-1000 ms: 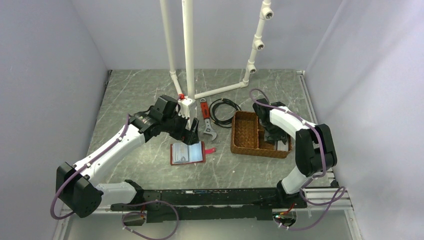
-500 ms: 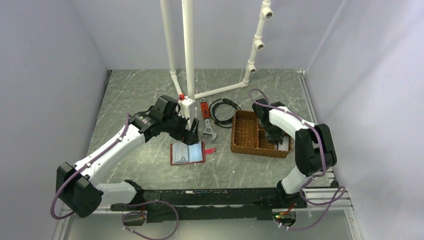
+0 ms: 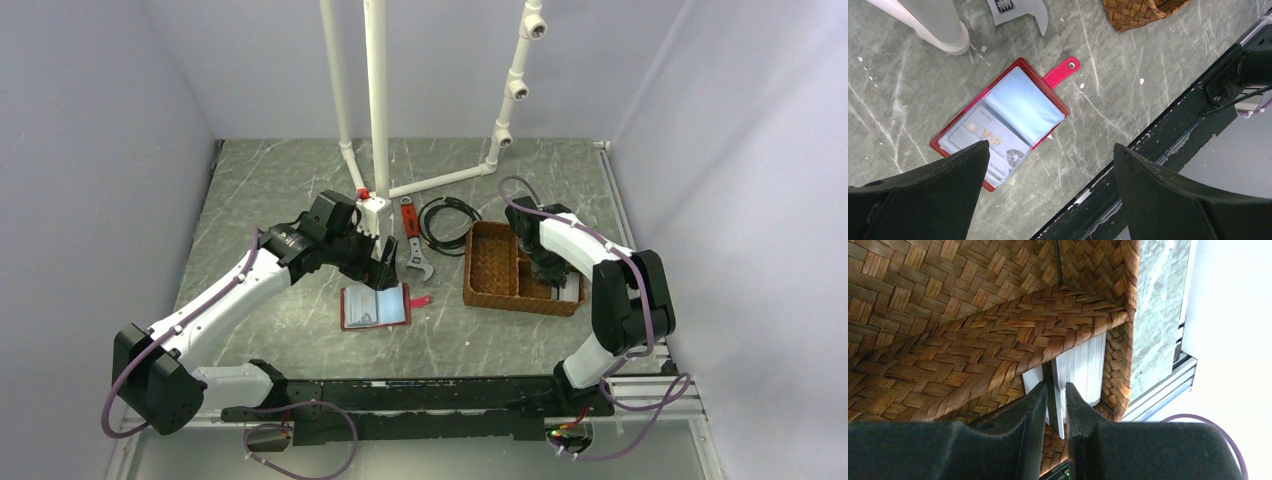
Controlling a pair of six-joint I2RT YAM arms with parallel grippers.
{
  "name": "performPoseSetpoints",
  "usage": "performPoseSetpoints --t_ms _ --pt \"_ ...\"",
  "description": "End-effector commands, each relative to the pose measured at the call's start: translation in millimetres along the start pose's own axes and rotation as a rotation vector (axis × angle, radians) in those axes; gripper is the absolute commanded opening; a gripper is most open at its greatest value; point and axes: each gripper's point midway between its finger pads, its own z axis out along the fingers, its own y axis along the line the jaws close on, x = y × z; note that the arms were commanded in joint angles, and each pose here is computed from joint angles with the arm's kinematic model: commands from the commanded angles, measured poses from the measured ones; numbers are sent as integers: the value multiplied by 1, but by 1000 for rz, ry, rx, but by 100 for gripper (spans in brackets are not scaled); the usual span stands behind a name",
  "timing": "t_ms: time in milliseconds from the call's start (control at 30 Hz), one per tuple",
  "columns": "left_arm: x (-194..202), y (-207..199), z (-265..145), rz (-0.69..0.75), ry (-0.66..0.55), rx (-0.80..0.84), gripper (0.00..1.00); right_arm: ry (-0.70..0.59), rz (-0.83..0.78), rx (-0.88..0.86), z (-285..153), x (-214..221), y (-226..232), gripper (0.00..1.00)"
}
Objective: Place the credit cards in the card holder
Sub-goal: Pick up the credit card from the storage box.
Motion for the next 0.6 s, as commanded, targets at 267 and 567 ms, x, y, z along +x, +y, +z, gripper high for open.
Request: performPoseSetpoints --t_ms 267,567 --pt "-3 -4 3 34 -8 28 99 -68 46 75 -10 -10 -23 24" --pt "-3 -4 4 31 -6 29 100 -74 48 60 -13 -11 -23 9"
